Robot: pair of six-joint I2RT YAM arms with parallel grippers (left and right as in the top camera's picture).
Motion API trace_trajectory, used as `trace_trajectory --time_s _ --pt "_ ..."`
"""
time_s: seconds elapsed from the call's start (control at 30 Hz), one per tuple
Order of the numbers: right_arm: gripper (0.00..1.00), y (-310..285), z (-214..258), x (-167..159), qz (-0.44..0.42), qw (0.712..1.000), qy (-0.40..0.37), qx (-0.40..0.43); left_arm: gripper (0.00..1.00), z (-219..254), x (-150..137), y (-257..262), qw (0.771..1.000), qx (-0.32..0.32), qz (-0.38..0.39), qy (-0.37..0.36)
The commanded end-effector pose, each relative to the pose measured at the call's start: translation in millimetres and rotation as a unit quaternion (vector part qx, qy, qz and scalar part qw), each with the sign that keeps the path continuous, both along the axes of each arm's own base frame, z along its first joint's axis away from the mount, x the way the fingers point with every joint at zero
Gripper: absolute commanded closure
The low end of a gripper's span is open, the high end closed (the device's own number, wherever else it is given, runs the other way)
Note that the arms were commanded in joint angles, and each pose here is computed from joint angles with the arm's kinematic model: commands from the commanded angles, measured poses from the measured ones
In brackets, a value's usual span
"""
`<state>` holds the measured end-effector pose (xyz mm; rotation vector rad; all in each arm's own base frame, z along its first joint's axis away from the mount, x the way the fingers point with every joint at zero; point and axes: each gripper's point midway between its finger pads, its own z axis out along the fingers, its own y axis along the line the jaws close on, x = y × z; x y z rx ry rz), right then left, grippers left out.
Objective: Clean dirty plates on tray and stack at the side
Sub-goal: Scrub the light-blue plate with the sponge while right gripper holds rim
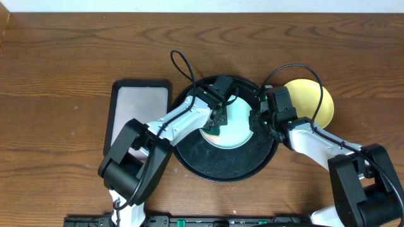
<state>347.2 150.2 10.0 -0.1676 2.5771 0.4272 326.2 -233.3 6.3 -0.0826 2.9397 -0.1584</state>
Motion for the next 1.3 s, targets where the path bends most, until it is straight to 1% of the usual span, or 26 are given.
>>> trace_trajectory --time_s 0.0,0.07,0.13,0.23,0.33,0.43,0.53,0.63,0.67,0.7,0.77,0.87,1.03,1.17,1.27 --pt "0.95 6.1 -0.4 -1.6 0.005 1.0 0.002 0.004 0.92 -46.7 -30.9 -16.7 0.994 -0.043 -0.05 0.088" --pt "0.93 6.1 -0.4 -1.6 0.005 1.0 0.002 0.004 0.92 -43.1 -37.7 -36.2 0.986 -0.096 -0.084 0.105" --pt "0.92 6.1 -0.4 -1.6 0.005 1.0 0.002 0.004 0.92 -36.2 -42.3 -49.2 0.979 -0.134 -0.105 0.114" --pt "0.92 6.1 -0.4 -1.6 0.005 1.0 0.002 0.004 0.92 -23.6 -39.6 -56.0 0.976 -0.156 -0.11 0.11" --pt "0.92 6.1 -0.4 -1.6 0.005 1.0 0.002 0.004 0.92 -2.6 -30.0 -58.7 0.975 -0.168 -0.118 0.082" --pt "0.92 6.1 -0.4 -1.5 0.005 1.0 0.002 0.004 0.93 34.5 -18.4 -60.2 0.974 -0.188 -0.122 0.038" --pt "0.91 6.1 -0.2 -1.4 0.005 1.0 0.002 0.004 0.93 71.3 -9.7 -58.1 0.973 -0.195 -0.124 -0.013" --pt "0.91 6.1 -0.4 -1.5 0.005 1.0 0.002 0.004 0.93 98.5 -1.7 -49.0 0.975 -0.181 -0.116 -0.061" --pt "0.9 6.2 -0.2 -1.4 0.005 1.0 0.002 0.004 0.92 104.7 1.2 -43.7 0.976 -0.17 -0.111 -0.075" --pt "0.9 6.2 -0.2 -1.4 0.005 1.0 0.002 0.004 0.92 109.2 5.8 -33.3 0.98 -0.145 -0.099 -0.094" --pt "0.9 6.2 -0.3 -1.5 0.005 1.0 0.002 0.004 0.92 107.2 9.5 -24.4 0.983 -0.121 -0.088 -0.102" --pt "0.9 6.1 -0.3 -1.4 0.005 1.0 0.002 0.004 0.92 94.7 10.5 -18.4 0.987 -0.1 -0.082 -0.096" --pt "0.9 6.1 -0.3 -1.4 0.005 1.0 0.002 0.004 0.92 61.1 9.9 -11.1 0.993 -0.066 -0.075 -0.068" --pt "0.89 6.1 -0.3 -1.4 0.005 1.0 0.002 0.004 0.92 35.2 14.8 -1.4 0.996 -0.027 -0.061 -0.058" --pt "0.9 6.2 -0.1 -1.3 0.005 1.0 0.001 0.004 0.92 20.5 18.7 8.3 0.998 -0.003 -0.036 -0.053"
